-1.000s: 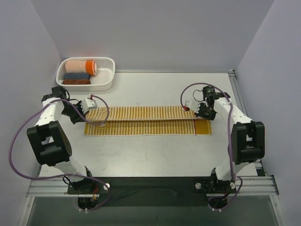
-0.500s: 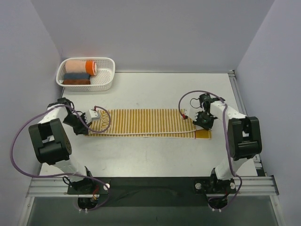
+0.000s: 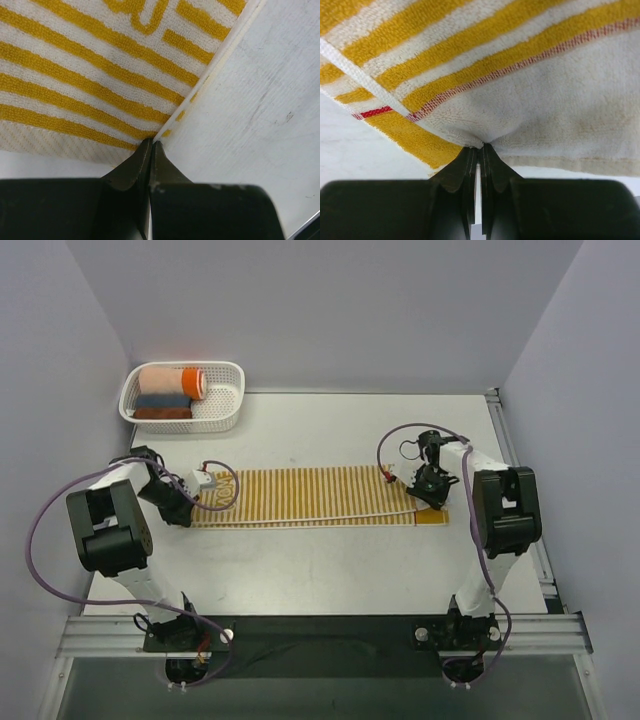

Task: Roll the towels
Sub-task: Fold the towel

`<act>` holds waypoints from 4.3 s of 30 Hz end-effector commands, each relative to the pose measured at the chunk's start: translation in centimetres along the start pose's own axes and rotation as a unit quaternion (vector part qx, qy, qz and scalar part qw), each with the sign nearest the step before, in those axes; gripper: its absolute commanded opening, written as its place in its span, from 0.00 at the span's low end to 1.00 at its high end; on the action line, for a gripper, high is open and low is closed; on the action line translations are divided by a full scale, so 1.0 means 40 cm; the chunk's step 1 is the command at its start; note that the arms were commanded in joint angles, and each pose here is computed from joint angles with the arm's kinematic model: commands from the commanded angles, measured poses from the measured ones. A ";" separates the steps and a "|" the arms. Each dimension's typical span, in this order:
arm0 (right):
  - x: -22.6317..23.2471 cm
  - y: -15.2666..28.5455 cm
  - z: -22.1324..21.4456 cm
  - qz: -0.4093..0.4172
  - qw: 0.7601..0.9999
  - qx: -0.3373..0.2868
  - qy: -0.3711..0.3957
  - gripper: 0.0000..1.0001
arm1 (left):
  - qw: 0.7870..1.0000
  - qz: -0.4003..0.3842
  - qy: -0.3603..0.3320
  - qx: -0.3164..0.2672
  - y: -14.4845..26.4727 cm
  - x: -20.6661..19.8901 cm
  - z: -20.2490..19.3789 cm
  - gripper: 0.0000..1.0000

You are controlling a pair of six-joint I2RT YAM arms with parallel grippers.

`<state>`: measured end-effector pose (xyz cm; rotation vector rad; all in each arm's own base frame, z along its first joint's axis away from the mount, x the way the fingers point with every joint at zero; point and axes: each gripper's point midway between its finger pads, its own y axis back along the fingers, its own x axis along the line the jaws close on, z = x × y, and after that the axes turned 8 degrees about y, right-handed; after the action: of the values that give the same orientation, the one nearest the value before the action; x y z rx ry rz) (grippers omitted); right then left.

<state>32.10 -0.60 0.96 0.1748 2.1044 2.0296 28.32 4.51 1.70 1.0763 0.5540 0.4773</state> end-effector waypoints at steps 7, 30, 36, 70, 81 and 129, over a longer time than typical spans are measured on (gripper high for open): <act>-0.054 0.112 -0.016 -0.038 0.999 -0.003 -0.004 0.00 | 1.000 0.013 0.017 0.005 -0.021 0.027 0.001 0.00; 0.130 0.021 -0.011 0.104 0.993 0.014 -0.054 0.00 | 0.999 0.004 0.040 0.004 -0.031 0.007 0.003 0.00; 0.045 -0.013 -0.019 0.085 0.993 0.037 -0.072 0.00 | 0.998 0.009 0.067 0.010 -0.038 0.017 -0.002 0.00; 0.126 -0.023 -0.025 0.136 0.986 0.051 -0.079 0.00 | 0.992 0.013 0.122 0.022 -0.058 0.004 -0.030 0.00; 0.087 -0.005 -0.092 0.110 0.990 0.070 -0.060 0.00 | 0.993 0.031 0.103 0.038 -0.034 0.043 -0.062 0.00; -0.042 0.230 0.180 0.097 0.954 -0.126 -0.252 0.27 | 0.986 0.002 0.060 -0.153 0.127 -0.092 0.296 0.51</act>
<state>34.87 4.28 10.52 0.5393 1.6894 2.0855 29.66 -0.56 9.58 0.9096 0.5494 0.5318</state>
